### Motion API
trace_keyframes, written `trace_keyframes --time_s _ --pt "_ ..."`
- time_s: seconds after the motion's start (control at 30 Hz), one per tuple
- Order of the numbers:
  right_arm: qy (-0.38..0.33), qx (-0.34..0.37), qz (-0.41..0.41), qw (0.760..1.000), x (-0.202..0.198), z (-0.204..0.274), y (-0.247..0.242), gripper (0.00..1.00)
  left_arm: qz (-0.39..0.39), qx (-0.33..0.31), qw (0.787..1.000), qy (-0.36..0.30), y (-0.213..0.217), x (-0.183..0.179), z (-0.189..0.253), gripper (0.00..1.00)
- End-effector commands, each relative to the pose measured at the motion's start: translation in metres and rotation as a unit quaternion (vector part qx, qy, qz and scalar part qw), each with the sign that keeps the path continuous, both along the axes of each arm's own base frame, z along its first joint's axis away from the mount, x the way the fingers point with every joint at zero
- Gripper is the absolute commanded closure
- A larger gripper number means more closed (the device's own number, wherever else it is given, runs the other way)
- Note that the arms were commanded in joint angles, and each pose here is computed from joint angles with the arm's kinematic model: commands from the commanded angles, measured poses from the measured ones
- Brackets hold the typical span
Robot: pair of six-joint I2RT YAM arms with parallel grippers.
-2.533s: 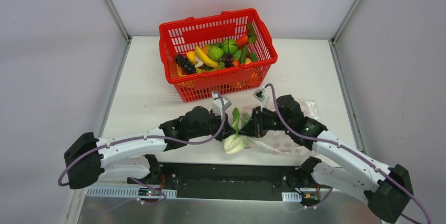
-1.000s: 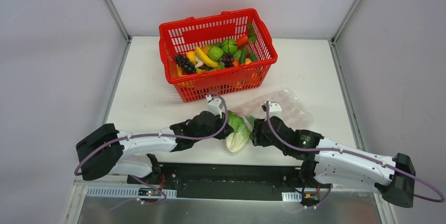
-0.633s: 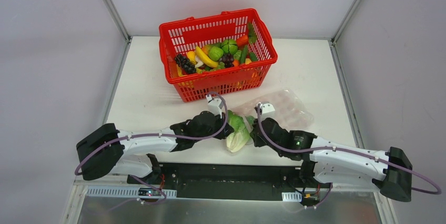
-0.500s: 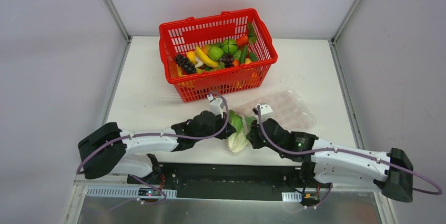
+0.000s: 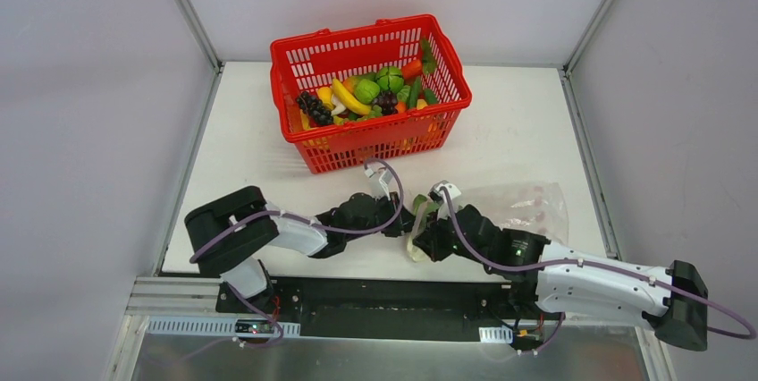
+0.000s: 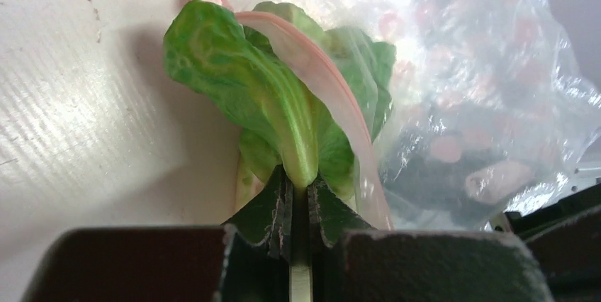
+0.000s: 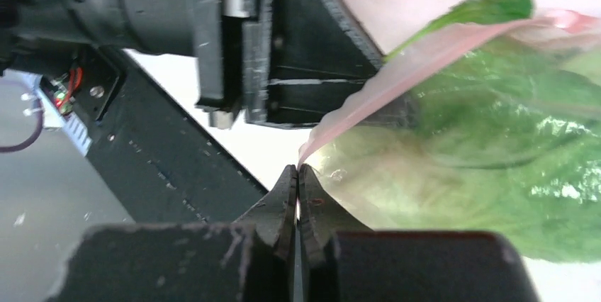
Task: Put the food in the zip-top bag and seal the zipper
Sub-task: Place the fake vegetable in the zipper food storage bag.
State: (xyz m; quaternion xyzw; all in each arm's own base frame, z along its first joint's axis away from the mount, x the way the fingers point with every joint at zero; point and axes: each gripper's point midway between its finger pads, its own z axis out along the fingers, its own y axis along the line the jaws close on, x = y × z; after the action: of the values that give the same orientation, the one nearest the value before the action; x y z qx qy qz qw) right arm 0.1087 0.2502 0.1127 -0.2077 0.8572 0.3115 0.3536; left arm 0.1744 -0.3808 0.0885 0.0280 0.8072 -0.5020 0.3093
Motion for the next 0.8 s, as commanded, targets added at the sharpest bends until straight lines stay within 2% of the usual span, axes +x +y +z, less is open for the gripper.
trace_keyframes --time_s 0.0,0.2,0.4,0.67,0.77 --pt "0.002 0.086 0.077 0.993 -0.021 0.030 0.028 1.00 0.013 -0.123 0.992 -0.019 -0.018 0.007 0.051 1.00" --pt "-0.015 0.096 0.050 0.994 -0.013 0.034 0.019 1.00 0.057 -0.127 0.989 -0.052 0.008 0.013 0.059 1.00" --pt "-0.023 0.168 0.022 0.985 -0.006 0.048 0.026 1.00 0.119 -0.137 0.981 -0.065 0.036 0.021 0.066 1.00" --pt "0.018 0.176 0.056 0.983 -0.016 0.029 0.053 1.00 0.178 -0.177 0.965 -0.074 0.059 0.032 0.083 1.00" --pt "0.022 0.205 0.064 0.976 -0.019 0.036 0.060 1.00 0.201 -0.172 0.961 -0.086 0.073 0.035 0.089 1.00"
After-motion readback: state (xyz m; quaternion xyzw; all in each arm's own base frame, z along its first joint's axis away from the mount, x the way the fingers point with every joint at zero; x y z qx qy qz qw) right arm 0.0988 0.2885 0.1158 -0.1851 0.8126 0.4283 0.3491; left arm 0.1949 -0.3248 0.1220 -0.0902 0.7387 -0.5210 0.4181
